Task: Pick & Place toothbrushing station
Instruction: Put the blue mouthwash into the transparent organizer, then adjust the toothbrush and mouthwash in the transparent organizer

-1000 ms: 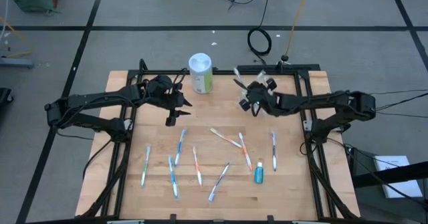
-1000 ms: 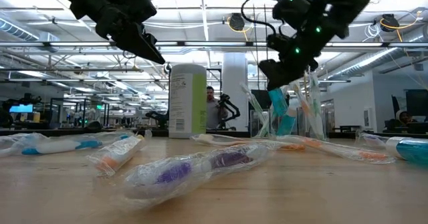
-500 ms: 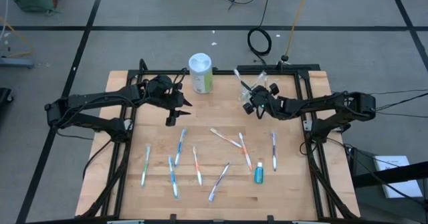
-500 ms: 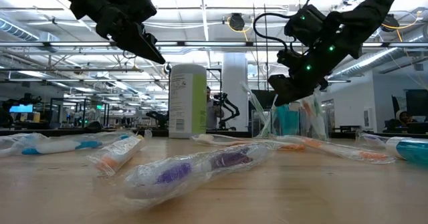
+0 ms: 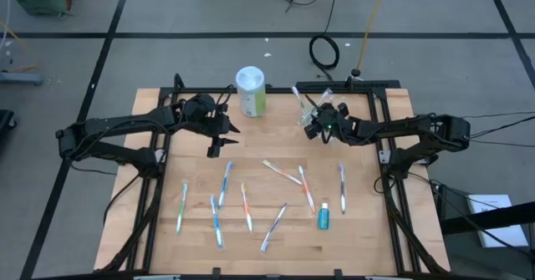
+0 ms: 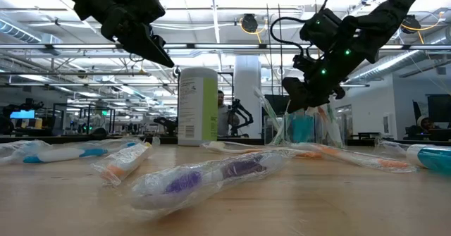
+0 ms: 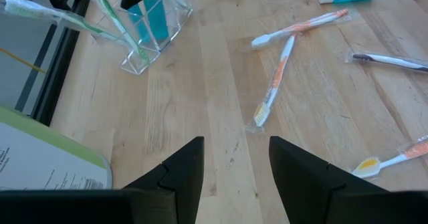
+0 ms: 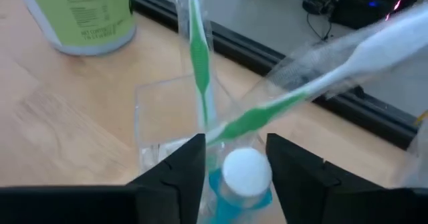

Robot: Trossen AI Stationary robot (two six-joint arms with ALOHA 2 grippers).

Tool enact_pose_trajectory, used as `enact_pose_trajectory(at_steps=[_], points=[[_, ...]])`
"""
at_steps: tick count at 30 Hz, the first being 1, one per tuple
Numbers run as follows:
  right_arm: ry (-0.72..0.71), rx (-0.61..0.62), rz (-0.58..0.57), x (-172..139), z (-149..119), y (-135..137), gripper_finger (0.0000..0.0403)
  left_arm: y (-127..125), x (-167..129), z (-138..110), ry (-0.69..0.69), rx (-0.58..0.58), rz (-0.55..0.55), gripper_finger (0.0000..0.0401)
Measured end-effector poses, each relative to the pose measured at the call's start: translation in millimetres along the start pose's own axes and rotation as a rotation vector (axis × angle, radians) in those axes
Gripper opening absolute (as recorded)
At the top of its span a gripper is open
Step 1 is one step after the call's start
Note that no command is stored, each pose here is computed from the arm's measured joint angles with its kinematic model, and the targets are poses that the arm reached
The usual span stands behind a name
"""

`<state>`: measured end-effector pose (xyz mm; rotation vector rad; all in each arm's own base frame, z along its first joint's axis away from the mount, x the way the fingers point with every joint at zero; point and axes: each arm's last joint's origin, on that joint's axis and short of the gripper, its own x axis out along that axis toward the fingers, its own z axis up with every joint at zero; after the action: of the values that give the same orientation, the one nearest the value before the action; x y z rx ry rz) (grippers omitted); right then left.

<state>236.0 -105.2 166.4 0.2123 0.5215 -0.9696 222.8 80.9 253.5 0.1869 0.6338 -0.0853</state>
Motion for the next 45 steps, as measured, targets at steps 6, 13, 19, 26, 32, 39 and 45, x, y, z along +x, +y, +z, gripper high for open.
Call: enact_pose_trajectory(at_steps=[6,13,19,26,32,39,45], points=[[-0.010,-0.004,0.003,-2.2,2.3,-0.7,0.0187,0.1,0.0,0.0,0.000,0.000,0.000,0.0175],[-0.099,-0.006,0.031,-21.2,19.8,-6.3,0.0195,0.0,0.0,0.0,0.000,0.000,0.000,0.0175],[-0.138,-0.045,0.082,-44.8,26.9,-5.3,0.0179,0.2,0.0,0.2,-0.002,0.000,0.001,0.0175],[-0.033,-0.132,0.031,-56.2,15.5,-11.6,0.0150,0.3,0.0,0.6,-0.006,0.001,0.003,0.0175],[0.028,-0.040,-0.024,-52.7,8.4,-15.4,0.0122,0.3,0.0,0.7,-0.007,0.001,0.003,0.0175],[0.073,-0.131,-0.088,-44.9,0.0,-14.1,0.0090,0.3,0.0,0.7,-0.007,0.001,0.003,0.0175],[0.069,-0.170,-0.160,-41.3,-2.5,-14.4,0.0061,0.3,0.0,0.6,-0.006,0.002,0.003,0.0175]])
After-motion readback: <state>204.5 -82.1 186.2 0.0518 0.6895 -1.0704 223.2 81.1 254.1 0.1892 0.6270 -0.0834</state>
